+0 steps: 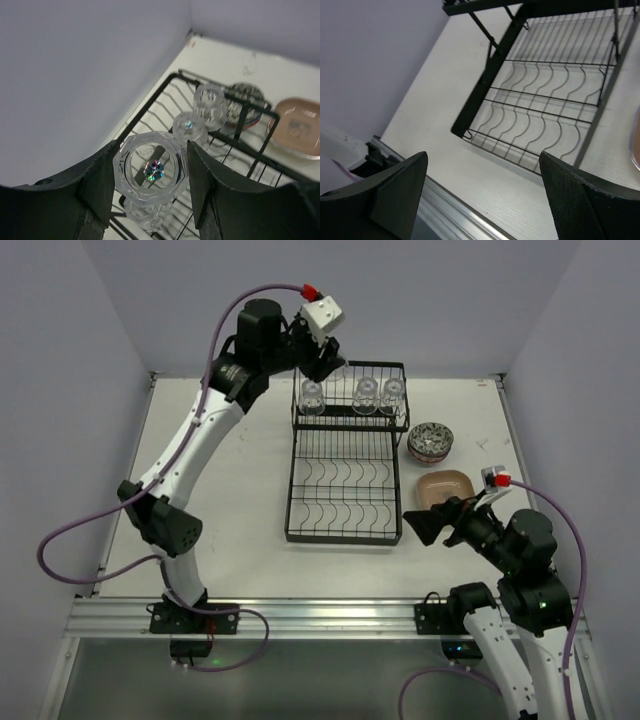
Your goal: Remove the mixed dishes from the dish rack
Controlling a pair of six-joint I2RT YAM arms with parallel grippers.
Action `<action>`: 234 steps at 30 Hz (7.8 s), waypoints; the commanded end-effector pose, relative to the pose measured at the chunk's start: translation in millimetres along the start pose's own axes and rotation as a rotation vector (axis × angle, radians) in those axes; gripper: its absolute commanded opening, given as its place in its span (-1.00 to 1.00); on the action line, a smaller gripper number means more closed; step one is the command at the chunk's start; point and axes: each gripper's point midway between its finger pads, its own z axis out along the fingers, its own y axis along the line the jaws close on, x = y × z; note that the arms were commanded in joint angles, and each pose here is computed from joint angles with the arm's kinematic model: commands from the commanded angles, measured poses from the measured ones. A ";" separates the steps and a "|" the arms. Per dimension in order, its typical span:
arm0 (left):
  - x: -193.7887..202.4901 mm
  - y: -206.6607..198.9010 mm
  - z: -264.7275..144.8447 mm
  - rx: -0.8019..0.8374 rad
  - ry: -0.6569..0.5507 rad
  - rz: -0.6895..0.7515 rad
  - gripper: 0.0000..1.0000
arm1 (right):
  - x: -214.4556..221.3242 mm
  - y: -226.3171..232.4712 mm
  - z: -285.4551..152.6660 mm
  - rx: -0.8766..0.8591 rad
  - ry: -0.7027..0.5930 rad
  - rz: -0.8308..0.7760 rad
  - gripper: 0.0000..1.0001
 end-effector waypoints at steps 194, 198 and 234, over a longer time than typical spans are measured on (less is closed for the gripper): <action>166.7 -88.1 -275.1 -0.607 0.124 -0.421 1.00 | -144.5 -50.9 303.0 0.507 0.286 -0.412 0.23; 166.4 -88.5 -275.7 -0.606 0.122 -0.421 1.00 | -135.6 -56.3 304.9 0.520 0.306 -0.397 0.22; 59.0 -111.9 -242.3 -0.291 -0.216 -0.522 1.00 | -219.8 39.0 217.1 0.292 0.024 -0.318 -1.00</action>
